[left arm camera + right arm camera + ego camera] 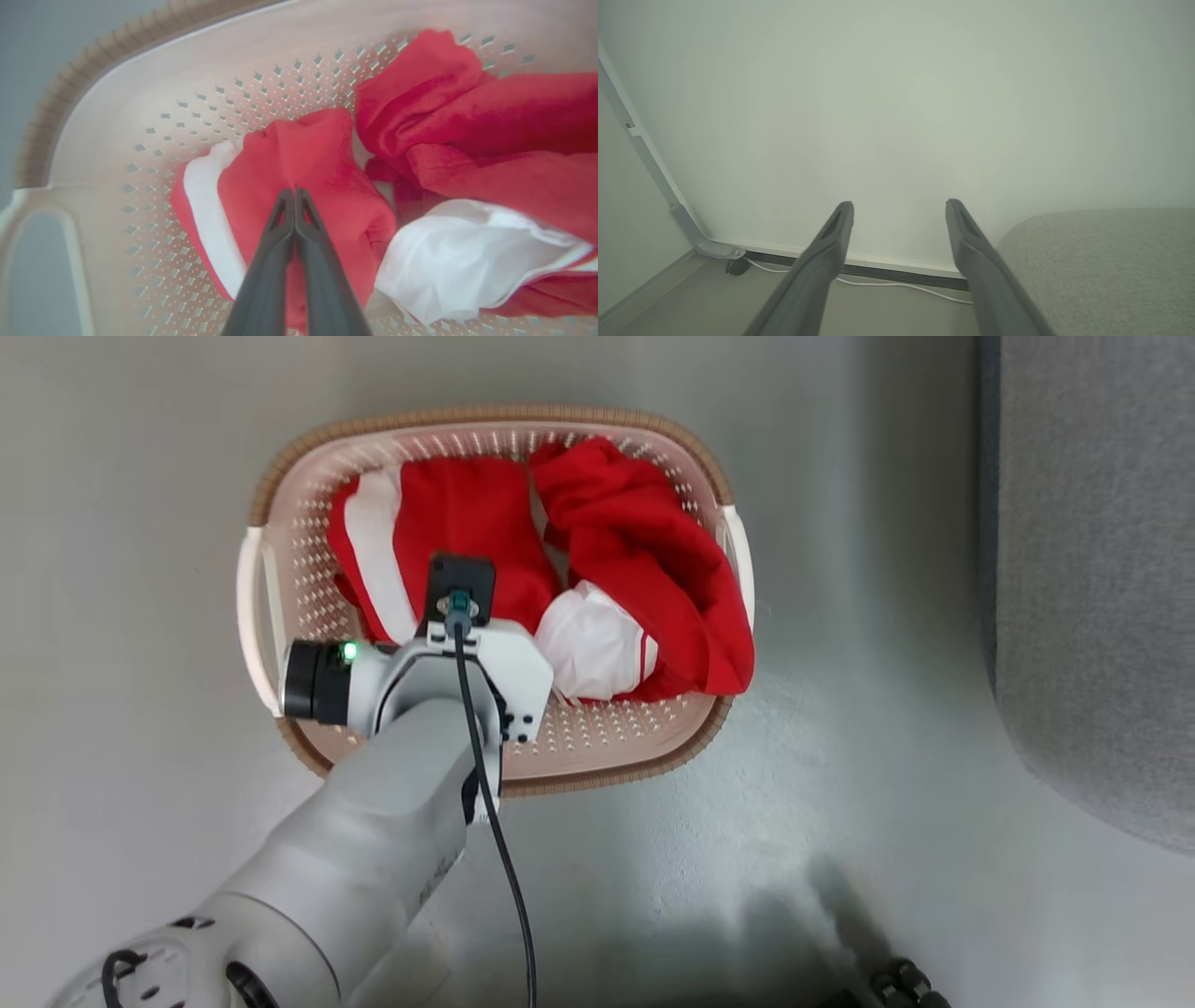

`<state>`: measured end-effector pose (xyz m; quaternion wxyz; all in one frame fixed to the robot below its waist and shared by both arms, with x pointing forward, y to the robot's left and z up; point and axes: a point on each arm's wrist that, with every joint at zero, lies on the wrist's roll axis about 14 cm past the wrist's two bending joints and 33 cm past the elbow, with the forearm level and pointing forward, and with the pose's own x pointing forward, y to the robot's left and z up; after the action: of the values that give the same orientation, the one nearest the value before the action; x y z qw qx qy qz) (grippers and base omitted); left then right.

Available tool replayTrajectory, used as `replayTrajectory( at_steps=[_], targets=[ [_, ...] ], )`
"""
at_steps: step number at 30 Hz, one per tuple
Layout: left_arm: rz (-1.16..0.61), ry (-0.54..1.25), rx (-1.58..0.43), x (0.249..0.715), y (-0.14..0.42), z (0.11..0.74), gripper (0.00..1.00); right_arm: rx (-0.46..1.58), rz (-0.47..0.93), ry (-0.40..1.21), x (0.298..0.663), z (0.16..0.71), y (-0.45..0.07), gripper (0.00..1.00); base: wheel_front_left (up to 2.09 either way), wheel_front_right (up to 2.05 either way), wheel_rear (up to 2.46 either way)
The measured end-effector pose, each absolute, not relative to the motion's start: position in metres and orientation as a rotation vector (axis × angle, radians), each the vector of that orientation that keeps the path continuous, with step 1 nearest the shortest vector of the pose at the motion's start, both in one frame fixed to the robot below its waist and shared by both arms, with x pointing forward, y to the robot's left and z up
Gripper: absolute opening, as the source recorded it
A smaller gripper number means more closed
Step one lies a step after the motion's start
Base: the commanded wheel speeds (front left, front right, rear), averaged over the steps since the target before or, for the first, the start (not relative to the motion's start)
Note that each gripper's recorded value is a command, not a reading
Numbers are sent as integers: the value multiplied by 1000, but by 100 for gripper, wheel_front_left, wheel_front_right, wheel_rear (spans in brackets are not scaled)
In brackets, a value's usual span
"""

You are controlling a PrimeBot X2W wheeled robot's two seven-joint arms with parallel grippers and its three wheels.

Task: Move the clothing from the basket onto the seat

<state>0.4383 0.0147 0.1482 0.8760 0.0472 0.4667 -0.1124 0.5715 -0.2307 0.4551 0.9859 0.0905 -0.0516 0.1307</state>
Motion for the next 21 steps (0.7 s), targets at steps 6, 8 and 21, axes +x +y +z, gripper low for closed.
replayTrajectory(
  at_steps=[6, 8, 21],
  targets=[
    [-231, 887, 68, 444, 15, 187, 0, 182, 270, -119, 558, 479, -225, 100, 0, 0, 0],
    [-216, 854, 49, 449, 16, 203, 0, 180, 275, -120, 552, 486, -223, 100, 0, 0, 0],
    [-162, 604, 7, 459, 38, 296, 0, 183, 282, -124, 514, 515, -205, 100, 0, 0, 0]
  ],
)
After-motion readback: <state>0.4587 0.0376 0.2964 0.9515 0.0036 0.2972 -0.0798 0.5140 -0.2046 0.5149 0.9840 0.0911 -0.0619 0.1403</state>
